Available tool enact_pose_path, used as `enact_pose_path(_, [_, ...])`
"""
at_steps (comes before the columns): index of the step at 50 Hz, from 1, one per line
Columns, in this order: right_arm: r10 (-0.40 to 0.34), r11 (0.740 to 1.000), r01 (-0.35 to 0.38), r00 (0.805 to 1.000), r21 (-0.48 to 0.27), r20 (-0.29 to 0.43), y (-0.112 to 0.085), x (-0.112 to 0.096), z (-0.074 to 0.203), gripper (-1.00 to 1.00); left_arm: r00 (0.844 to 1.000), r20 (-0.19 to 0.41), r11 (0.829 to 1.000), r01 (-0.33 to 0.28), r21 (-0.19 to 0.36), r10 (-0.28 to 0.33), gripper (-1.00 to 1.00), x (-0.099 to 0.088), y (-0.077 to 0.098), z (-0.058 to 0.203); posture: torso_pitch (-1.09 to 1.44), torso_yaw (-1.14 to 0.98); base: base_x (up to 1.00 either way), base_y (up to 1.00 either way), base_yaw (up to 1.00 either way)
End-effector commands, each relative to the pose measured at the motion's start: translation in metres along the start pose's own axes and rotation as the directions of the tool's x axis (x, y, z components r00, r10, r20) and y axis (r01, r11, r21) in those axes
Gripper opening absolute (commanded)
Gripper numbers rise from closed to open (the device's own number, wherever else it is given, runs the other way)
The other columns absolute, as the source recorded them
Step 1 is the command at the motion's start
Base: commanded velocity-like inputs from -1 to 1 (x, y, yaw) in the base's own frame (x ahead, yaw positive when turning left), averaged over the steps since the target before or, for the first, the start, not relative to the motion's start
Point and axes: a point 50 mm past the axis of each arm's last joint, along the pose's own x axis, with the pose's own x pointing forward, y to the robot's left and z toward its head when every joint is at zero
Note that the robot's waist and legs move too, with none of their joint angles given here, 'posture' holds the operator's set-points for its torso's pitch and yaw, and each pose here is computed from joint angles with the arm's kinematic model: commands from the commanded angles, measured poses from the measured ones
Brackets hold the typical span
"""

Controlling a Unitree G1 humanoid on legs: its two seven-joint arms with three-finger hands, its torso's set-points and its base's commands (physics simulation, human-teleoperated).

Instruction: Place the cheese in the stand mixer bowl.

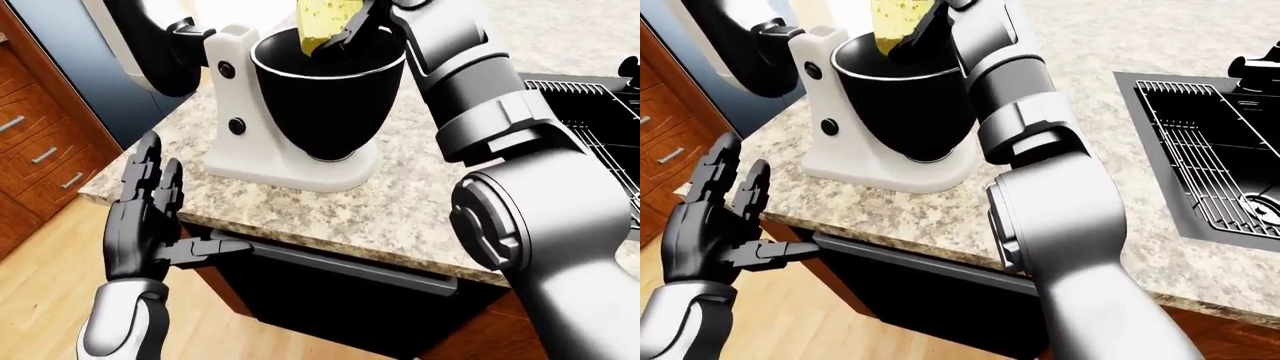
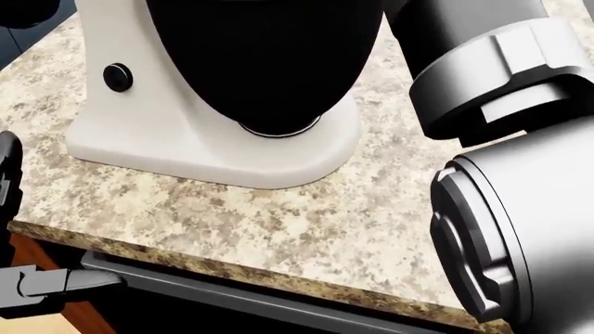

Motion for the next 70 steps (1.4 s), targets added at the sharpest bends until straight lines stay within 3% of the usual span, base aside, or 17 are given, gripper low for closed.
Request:
enact_pose_path(1, [-0.056,0.998,0.058,0.993,-0.019,0.107,-0.014,-0.008,0.028,-1.0,0.996,0.085,1.0,0.008,0.014,-0.009,1.0,-0.001,-0.002,0.014,0.0,0.0,0.0,0.0,0.0])
enact_pose_path(4, [-0.058,0.998,0.061,0.992,-0.02,0.111,-0.014,-0.008,0.029,-1.0,0.996,0.084,1.0,0.008,0.014,-0.009,1.0,-0.001,-0.001,0.014,0.0,0.0,0.0,0.0,0.0])
enact_pose_path(5, [-0.056,0.998,0.059,0.992,-0.017,0.111,-0.014,-0.008,0.028,-0.4,0.996,0.084,1.0,0.008,0.015,-0.009,1.0,-0.001,-0.001,0.014,0.0,0.0,0.0,0.0,0.0])
enact_pose_path(6, [-0.052,0.998,0.055,0.993,-0.019,0.108,-0.013,-0.007,0.028,0.39,0.996,0.084,1.0,0.008,0.015,-0.009,1.0,-0.002,-0.001,0.014,0.0,0.0,0.0,0.0,0.0])
enact_pose_path(7, [-0.052,0.998,0.055,0.993,-0.018,0.108,-0.013,-0.007,0.028,0.83,0.996,0.084,1.0,0.007,0.015,-0.008,1.0,-0.002,-0.001,0.014,0.0,0.0,0.0,0.0,0.0])
enact_pose_path(8, [-0.055,0.998,0.057,0.992,-0.017,0.111,-0.014,-0.008,0.029,1.0,0.996,0.084,1.0,0.007,0.015,-0.008,1.0,-0.002,-0.001,0.014,0.0,0.0,0.0,0.0,0.0])
enact_pose_path(23, [-0.063,0.998,0.066,0.991,-0.023,0.122,-0.013,-0.008,0.033,1.0,0.997,0.083,1.0,0.004,0.013,-0.005,1.0,-0.001,0.0,0.012,0.0,0.0,0.0,0.0,0.0])
enact_pose_path(38, [-0.111,0.993,0.114,0.981,-0.01,0.158,-0.027,-0.017,0.044,1.0,0.996,0.086,1.0,0.002,0.013,-0.004,1.0,-0.003,0.0,0.015,0.0,0.0,0.0,0.0,0.0])
enact_pose_path(62, [-0.265,0.964,0.257,0.948,0.068,0.175,-0.054,-0.05,0.023,1.0,0.996,0.088,1.0,-0.004,0.021,0.003,1.0,-0.003,0.001,0.016,0.0,0.0,0.0,0.0,0.0])
enact_pose_path(70, [-0.321,0.945,0.305,0.933,0.12,0.162,-0.048,-0.068,0.001,1.0,0.996,0.09,1.0,-0.003,0.021,0.001,1.0,-0.004,0.0,0.015,0.0,0.0,0.0,0.0,0.0])
